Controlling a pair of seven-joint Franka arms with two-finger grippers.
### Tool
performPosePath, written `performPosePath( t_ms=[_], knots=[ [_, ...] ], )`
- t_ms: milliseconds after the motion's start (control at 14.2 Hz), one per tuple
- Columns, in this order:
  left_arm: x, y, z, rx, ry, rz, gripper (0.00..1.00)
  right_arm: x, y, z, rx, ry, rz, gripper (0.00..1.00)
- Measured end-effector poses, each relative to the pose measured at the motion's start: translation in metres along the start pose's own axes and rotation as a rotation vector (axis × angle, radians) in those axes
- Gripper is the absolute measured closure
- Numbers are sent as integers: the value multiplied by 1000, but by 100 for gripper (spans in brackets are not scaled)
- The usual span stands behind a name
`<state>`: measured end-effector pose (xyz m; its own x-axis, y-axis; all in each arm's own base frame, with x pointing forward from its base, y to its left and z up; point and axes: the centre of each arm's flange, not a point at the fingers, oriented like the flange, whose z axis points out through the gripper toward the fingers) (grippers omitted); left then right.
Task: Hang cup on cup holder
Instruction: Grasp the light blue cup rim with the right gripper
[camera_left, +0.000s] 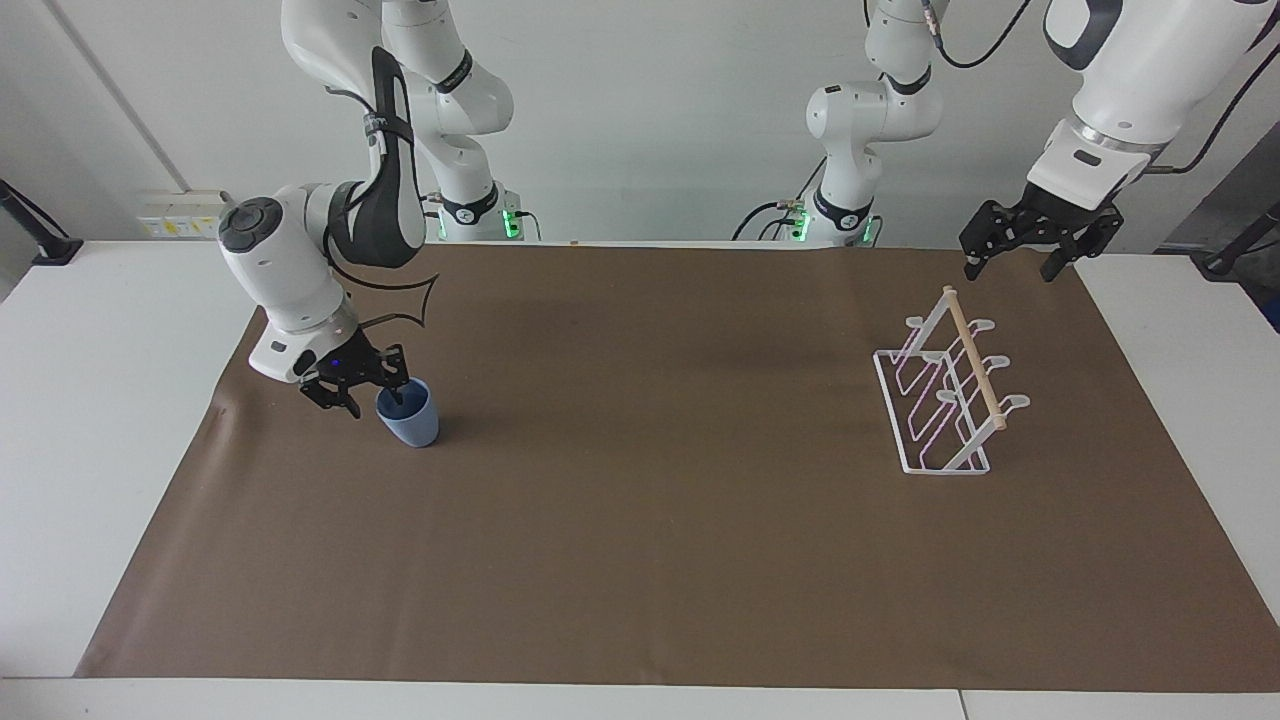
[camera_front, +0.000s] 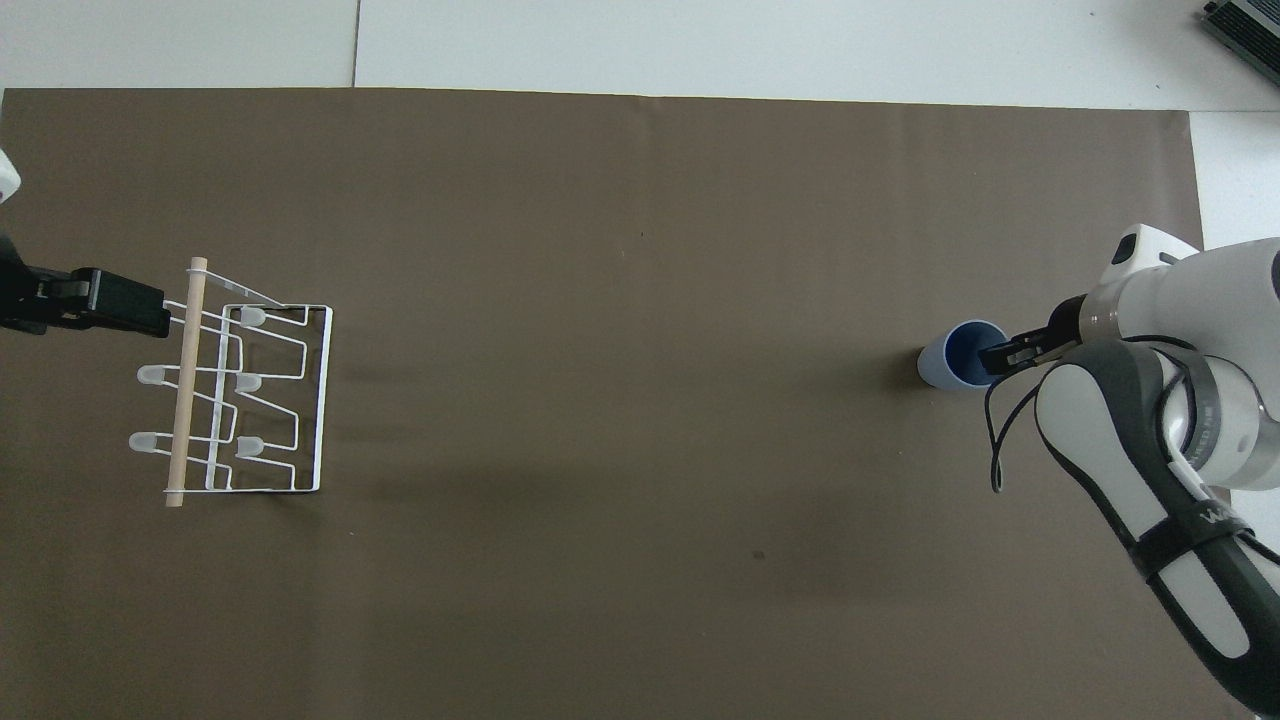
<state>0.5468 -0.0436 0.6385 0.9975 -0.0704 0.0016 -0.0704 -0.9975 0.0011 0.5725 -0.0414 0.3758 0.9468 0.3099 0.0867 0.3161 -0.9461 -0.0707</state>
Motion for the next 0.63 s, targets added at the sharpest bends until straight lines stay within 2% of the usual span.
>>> performPosePath(
  t_ms=[352,422,492,633],
  knots=[
    [0,-1,2,0,-5,-2,0,0,0,1,12,6,12,48],
    [0,1,3,0,-8,2,0,0,0,1,12,6,12,48],
    [-1,3,5,0,-11,6,0,-1,0,2,13,4,12,54],
    [-2,8,6,1,-16,15,0,-1,0,3,13,3,14,79]
  ],
)
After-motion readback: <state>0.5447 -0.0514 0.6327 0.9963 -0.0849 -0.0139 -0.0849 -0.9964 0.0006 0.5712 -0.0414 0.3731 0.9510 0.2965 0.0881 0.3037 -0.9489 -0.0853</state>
